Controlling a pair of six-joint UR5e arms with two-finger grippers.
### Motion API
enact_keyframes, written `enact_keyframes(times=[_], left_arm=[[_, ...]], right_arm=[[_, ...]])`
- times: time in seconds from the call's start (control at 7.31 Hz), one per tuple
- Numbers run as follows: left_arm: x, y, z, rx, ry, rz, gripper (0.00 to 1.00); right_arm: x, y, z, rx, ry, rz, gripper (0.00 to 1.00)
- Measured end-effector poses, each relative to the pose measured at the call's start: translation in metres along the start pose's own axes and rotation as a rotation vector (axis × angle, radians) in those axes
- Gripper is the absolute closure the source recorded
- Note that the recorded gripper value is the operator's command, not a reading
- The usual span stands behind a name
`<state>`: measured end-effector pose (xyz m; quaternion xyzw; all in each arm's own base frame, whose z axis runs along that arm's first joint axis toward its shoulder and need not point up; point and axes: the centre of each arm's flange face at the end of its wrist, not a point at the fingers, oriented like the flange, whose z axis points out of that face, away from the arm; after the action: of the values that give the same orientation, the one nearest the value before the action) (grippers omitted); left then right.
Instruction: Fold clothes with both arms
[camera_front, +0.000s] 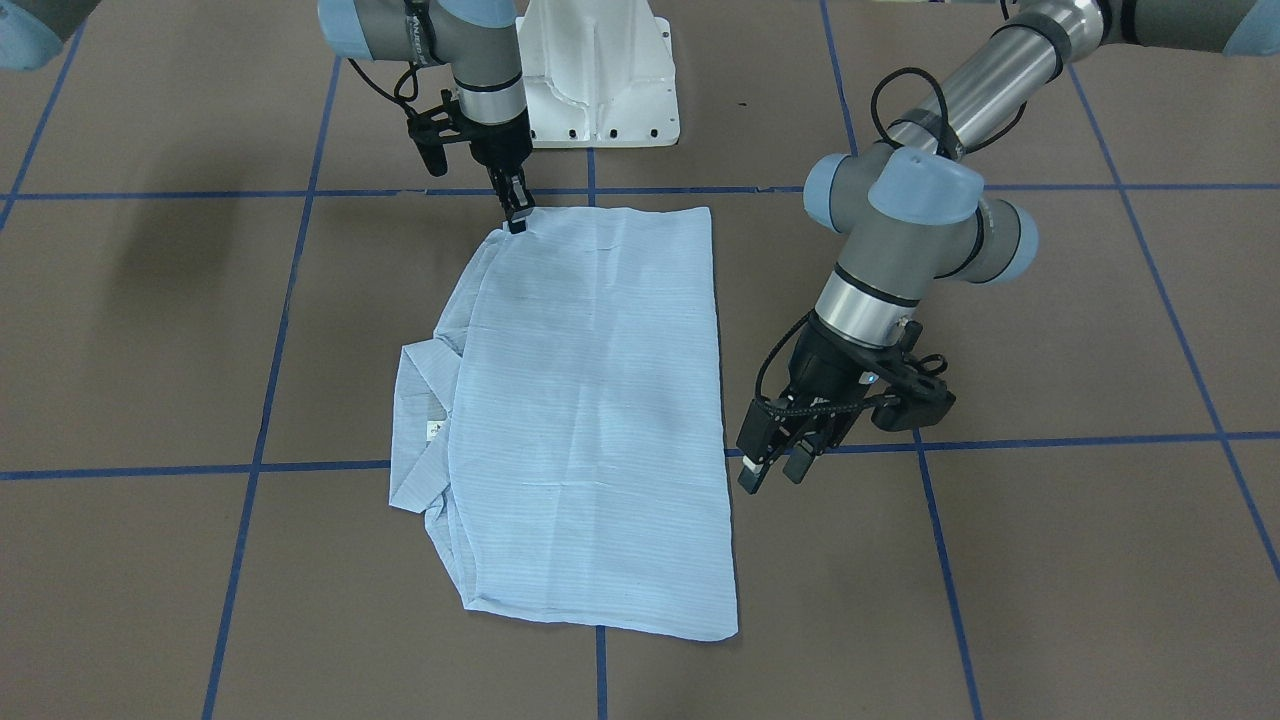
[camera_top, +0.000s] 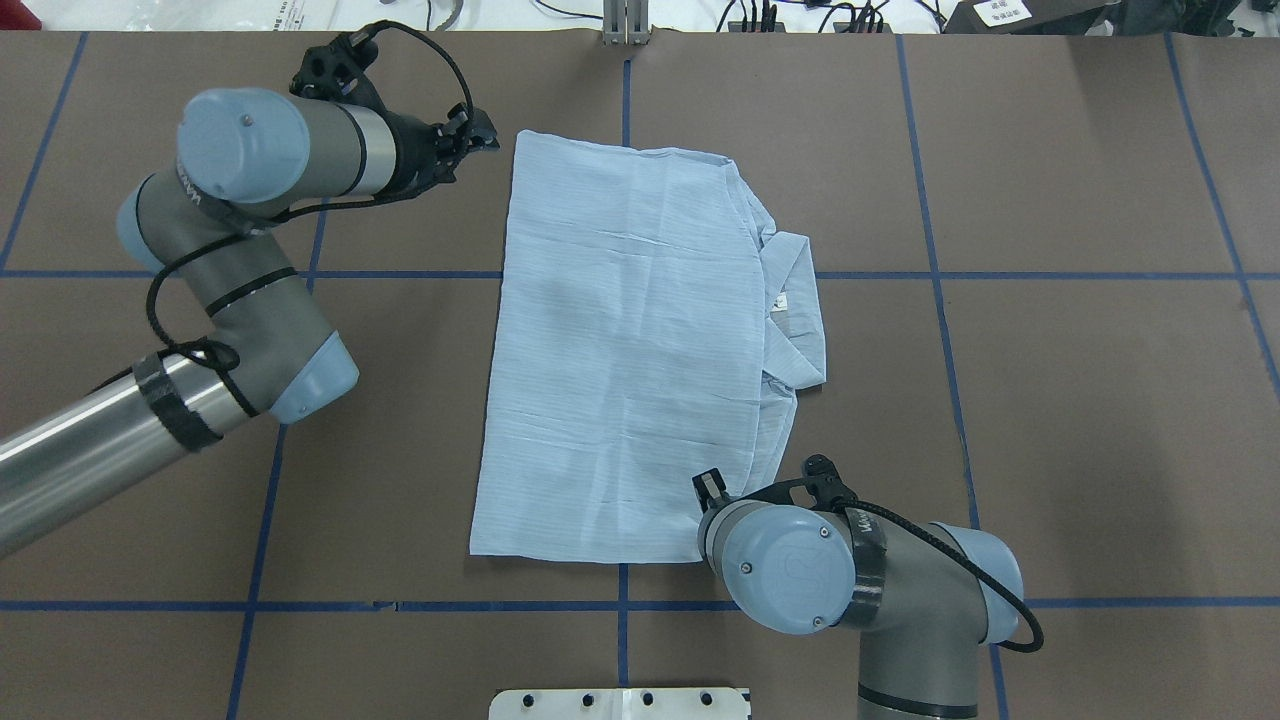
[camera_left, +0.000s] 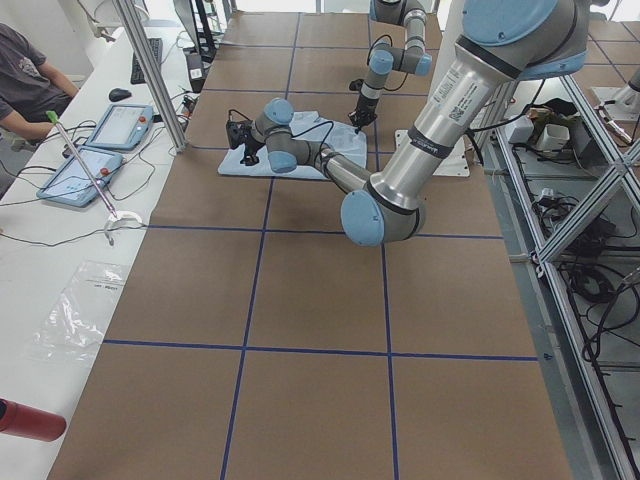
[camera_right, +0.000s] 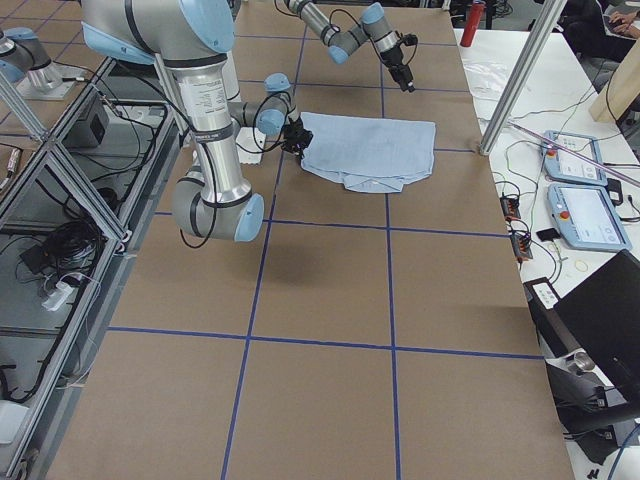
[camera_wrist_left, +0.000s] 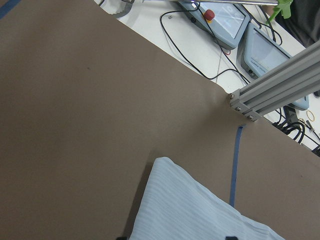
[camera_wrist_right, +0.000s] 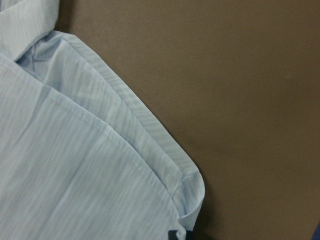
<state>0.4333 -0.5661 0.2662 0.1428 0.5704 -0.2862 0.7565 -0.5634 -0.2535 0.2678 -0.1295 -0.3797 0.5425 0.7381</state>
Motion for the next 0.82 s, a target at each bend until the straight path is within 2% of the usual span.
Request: enact_keyframes(times=[0.14,0.41,0.82], left_arm=[[0.0,0.041,-0.026,-0.04,-0.014,-0.044,0.0],[-0.031,0.126,-0.066,-0.12,-0.046,-0.106,0.0],[-0.096,0.244,-0.08,-0.168,-0.136,-0.239,0.01]], right_arm=[[0.002,-0.004,-0.004,-0.001,0.0,0.001,1.0],[0.003,-0.009,-0.008,0.001,-0.002,0.001,1.0],[0.006,-0.011,-0.012,-0.005,0.002,0.001,1.0]])
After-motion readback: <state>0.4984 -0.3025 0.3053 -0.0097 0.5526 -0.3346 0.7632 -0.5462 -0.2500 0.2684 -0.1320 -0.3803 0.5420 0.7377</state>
